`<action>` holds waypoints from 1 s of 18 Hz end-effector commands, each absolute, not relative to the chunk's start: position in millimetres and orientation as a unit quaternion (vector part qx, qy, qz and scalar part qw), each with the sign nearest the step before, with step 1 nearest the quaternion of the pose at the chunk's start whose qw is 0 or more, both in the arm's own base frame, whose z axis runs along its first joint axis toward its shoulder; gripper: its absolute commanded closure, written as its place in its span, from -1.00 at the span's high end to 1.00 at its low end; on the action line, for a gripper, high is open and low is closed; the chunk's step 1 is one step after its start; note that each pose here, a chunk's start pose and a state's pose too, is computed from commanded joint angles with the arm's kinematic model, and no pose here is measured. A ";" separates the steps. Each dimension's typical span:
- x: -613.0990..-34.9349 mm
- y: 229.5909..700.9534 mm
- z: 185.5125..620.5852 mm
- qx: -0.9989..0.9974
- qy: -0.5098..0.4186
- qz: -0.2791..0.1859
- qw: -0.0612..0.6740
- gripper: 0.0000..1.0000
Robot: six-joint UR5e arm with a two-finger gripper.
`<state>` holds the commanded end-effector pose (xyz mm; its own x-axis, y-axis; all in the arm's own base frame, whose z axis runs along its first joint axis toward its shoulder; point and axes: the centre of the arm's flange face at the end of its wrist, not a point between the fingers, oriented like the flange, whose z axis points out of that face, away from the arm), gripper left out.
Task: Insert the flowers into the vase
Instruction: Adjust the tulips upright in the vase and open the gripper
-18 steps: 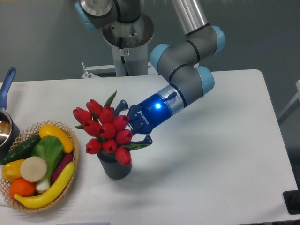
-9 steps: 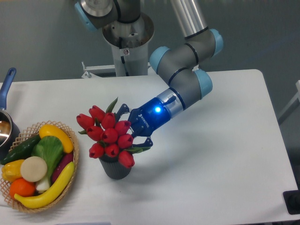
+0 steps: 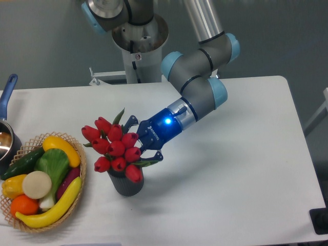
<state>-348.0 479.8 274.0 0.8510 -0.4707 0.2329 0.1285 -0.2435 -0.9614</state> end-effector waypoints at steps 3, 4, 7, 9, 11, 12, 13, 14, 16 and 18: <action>-348.7 480.2 272.7 -0.749 0.117 -0.246 0.604 0.04; -349.0 480.4 273.2 -0.749 0.120 -0.243 0.605 0.08; -349.4 480.6 273.8 -0.749 0.123 -0.240 0.606 0.19; -350.1 480.1 271.0 -0.762 0.127 -0.232 0.591 0.29; -352.3 479.9 268.4 -0.781 0.131 -0.221 0.570 0.46; -353.1 479.3 268.3 -0.782 0.132 -0.218 0.569 0.53; -352.6 479.0 268.5 -0.782 0.132 -0.219 0.569 0.60; -352.5 478.9 269.4 -0.782 0.132 -0.218 0.569 0.70; -351.9 477.5 271.5 -0.782 0.132 -0.216 0.569 0.90; -352.3 475.8 271.9 -0.783 0.131 -0.215 0.569 1.00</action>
<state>-352.3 475.8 271.9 0.8727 -0.4507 0.1875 0.0396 -0.3175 -0.9474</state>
